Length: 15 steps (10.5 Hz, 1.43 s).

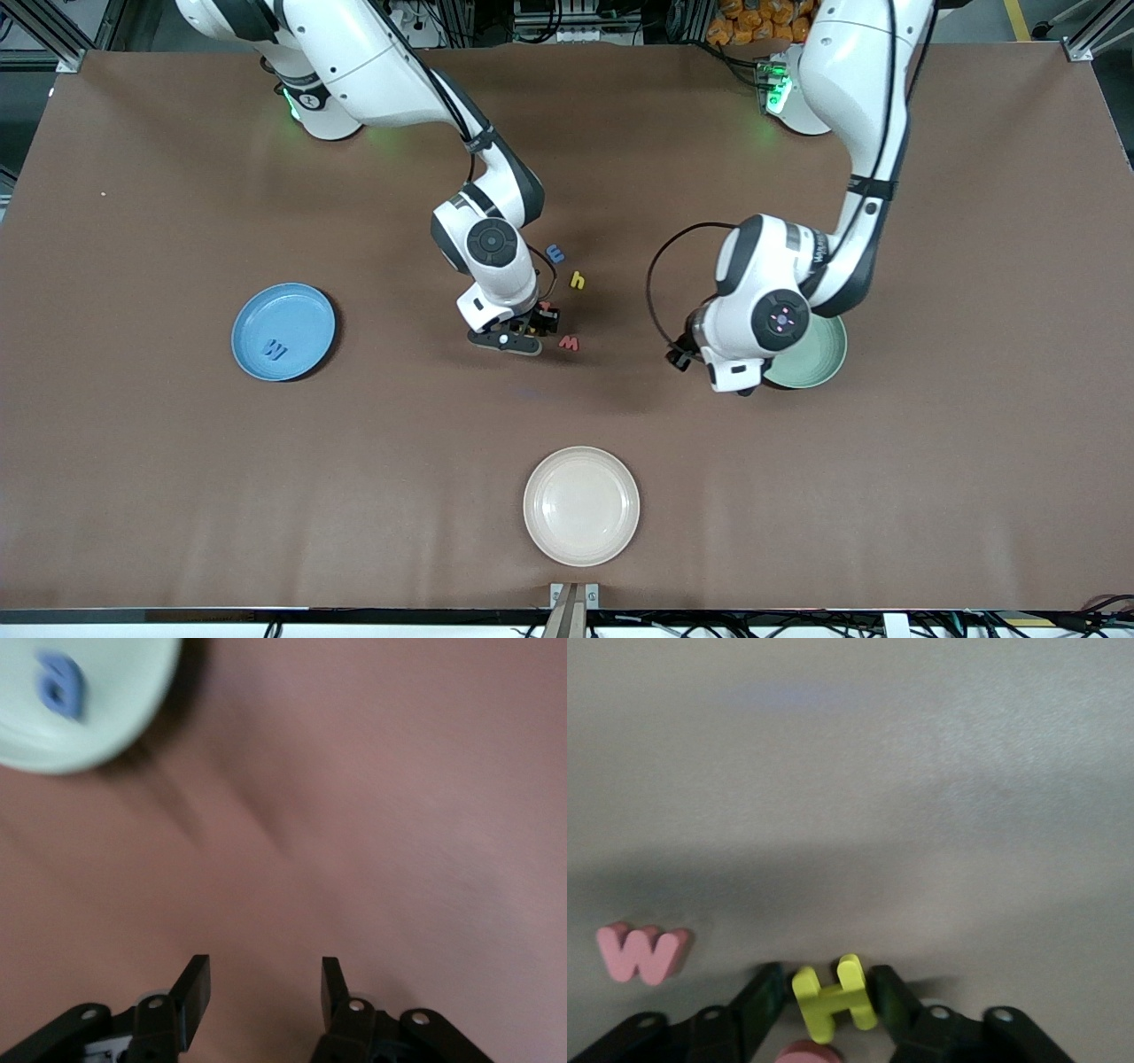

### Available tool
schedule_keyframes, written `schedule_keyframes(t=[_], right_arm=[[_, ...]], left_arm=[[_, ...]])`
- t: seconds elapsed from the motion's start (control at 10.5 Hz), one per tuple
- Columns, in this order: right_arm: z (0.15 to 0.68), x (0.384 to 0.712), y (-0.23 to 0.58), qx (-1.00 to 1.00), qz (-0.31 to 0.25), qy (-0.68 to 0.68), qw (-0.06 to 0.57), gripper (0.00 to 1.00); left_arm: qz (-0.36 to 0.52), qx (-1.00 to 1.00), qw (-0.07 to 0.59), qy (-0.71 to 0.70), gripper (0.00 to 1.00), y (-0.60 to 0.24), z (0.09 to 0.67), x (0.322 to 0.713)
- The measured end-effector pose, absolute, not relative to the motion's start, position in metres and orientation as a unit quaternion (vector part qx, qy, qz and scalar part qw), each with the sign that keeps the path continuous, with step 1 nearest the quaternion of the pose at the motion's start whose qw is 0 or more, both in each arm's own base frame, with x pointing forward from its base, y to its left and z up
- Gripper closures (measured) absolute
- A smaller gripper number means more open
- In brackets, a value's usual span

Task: Sort uppercase to blue plate, lowercase to green plate

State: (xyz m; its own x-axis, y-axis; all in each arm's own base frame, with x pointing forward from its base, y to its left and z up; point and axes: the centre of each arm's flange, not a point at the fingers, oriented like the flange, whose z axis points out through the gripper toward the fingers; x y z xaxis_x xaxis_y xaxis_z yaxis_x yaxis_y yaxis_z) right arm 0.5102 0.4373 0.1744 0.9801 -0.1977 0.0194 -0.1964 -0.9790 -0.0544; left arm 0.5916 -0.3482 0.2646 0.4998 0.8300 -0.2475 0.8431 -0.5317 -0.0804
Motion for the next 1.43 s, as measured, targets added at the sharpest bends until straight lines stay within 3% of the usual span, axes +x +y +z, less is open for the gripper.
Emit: schedule_keyframes(t=[0.1,0.48,0.67,1.05,1.24,1.43], right_arm=[[0.176,0.51,0.438,-0.995,-0.013,0.101,0.026,0.61],[0.179,0.517,0.43,-0.994,-0.016,0.109,0.026,0.61],[0.192,0.552,0.389,-0.99,-0.026,0.133,0.027,0.67],[0.226,0.634,0.229,-0.987,-0.016,0.157,0.01,0.67],[0.247,0.656,0.131,-0.984,0.002,0.177,-0.001,0.67],[0.255,0.656,0.045,-0.98,0.015,0.198,-0.005,0.67]], left_arm=[[-0.12,0.85,0.042,0.511,0.41,-0.366,0.258,0.589],[-0.127,0.802,0.101,0.575,0.41,-0.394,0.239,0.589],[-0.141,0.788,0.123,0.586,0.4,-0.405,0.248,0.593],[-0.097,0.787,0.13,0.596,0.3,-0.451,0.222,0.573],[-0.056,0.799,0.12,0.586,0.3,-0.473,0.226,0.567],[-0.027,0.817,0.12,0.564,0.3,-0.488,0.237,0.565]])
